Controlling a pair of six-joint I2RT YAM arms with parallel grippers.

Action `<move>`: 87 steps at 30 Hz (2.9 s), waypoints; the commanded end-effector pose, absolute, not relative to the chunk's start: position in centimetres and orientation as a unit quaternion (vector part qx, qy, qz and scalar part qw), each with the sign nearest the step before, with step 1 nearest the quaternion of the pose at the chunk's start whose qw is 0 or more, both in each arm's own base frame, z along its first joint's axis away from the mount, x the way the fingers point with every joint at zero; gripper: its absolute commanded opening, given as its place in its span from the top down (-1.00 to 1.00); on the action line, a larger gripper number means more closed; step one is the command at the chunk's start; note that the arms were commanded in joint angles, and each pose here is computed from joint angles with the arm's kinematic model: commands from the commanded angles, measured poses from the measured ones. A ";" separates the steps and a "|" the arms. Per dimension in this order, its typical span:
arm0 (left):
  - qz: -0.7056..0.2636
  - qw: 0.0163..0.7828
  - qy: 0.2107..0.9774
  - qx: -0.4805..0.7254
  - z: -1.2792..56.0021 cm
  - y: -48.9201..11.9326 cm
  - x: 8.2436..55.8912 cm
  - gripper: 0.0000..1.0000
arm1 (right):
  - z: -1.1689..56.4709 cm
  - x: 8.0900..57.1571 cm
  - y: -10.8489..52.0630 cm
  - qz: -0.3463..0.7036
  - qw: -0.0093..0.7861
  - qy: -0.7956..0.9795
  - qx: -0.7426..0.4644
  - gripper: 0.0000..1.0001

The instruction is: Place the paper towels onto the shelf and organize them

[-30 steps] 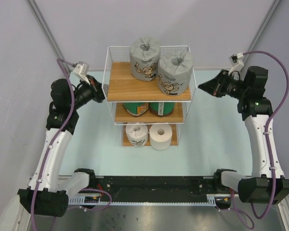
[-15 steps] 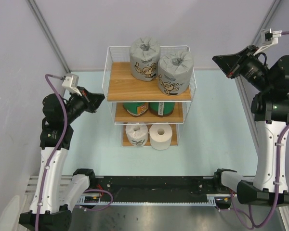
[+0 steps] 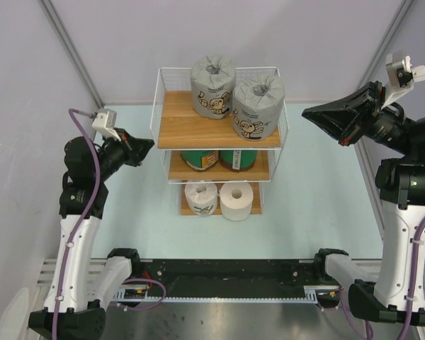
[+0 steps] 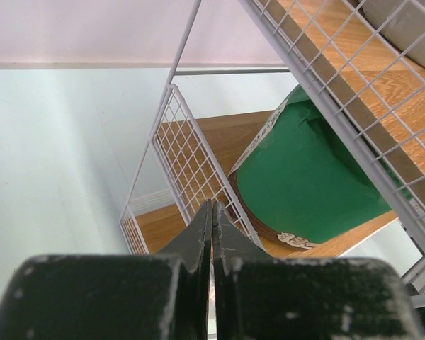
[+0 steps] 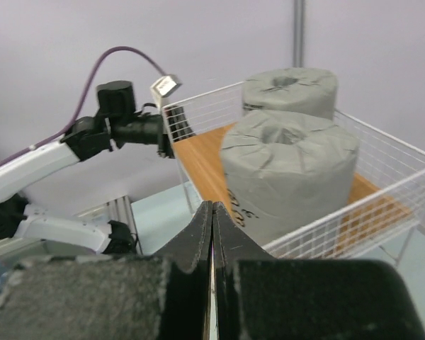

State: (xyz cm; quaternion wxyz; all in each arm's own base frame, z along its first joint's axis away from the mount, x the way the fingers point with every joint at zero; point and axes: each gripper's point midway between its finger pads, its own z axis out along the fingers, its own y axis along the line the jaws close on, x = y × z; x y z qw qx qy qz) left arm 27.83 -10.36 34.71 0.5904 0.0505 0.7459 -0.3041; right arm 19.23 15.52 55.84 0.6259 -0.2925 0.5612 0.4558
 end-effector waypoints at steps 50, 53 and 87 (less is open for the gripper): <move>-0.224 0.681 0.696 0.029 42.8 -6.9 26.8 0.99 | 50.9 25.2 20.6 0.487 0.537 0.625 -0.289 1.00; -0.207 0.711 0.671 0.031 46.6 -6.4 26.6 0.99 | 50.8 25.3 20.5 0.485 0.537 0.628 -0.287 1.00; -0.394 0.716 0.550 0.172 61.8 -18.0 39.7 0.99 | 50.0 23.8 21.7 0.466 0.527 0.650 -0.288 1.00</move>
